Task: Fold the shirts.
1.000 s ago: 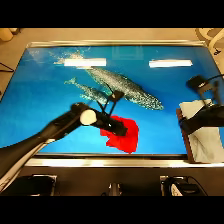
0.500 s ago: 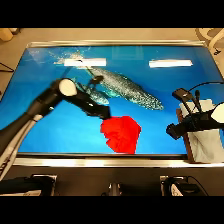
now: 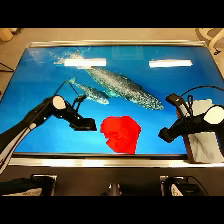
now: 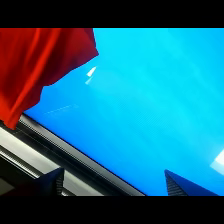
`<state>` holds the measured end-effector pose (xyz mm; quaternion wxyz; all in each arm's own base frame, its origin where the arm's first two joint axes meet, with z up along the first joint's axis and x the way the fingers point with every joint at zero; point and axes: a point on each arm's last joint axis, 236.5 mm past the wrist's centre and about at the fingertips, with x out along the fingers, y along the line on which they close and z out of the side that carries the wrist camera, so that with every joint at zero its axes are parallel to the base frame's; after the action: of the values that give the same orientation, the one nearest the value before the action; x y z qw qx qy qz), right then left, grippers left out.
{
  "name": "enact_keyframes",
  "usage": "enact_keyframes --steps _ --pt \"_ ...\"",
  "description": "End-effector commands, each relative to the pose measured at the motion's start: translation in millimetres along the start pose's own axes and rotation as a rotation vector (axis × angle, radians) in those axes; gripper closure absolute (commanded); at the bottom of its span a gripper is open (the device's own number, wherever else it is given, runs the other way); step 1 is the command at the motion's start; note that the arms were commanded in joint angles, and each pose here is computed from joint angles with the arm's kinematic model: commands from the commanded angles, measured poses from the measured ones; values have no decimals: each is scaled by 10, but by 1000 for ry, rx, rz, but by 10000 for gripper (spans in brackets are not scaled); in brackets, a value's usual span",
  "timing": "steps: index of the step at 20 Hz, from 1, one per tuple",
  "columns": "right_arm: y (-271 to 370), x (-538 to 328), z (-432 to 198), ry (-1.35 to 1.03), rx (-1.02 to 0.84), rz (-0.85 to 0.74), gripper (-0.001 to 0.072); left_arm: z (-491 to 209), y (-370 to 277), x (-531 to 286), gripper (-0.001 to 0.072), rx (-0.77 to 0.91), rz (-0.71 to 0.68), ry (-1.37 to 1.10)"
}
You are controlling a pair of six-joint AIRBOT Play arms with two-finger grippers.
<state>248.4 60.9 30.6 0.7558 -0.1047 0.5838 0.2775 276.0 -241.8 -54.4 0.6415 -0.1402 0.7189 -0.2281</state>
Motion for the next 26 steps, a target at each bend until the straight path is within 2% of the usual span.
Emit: enact_keyframes --steps 1,4,5,9,10,13,14,17,20,26 --pt "56 35 9 -4 0 28 43 178 -100 322 124 -146 -134 -64" --pt "56 35 10 -5 0 28 43 275 -130 462 139 -161 -138 -96" --pt "58 35 12 -6 1 29 43 284 -138 494 218 -161 -138 -97" --pt "100 33 46 -20 4 47 43 242 -160 651 219 -177 -142 -69" --pt "97 33 60 -26 5 46 43 233 -166 687 240 -175 -138 -67" --pt "157 39 90 -40 11 72 43 299 -199 707 651 -174 -139 -101" --pt "250 70 100 -50 4 114 41 306 -199 703 679 -173 -139 -104" --pt "676 296 90 -109 -5 315 19 301 -227 669 680 -143 -142 -108" --pt "906 619 -42 -134 117 432 19 282 -260 640 680 -133 -147 -106" --pt "883 1067 -51 -233 330 454 42 239 -351 604 680 -105 -152 -108"
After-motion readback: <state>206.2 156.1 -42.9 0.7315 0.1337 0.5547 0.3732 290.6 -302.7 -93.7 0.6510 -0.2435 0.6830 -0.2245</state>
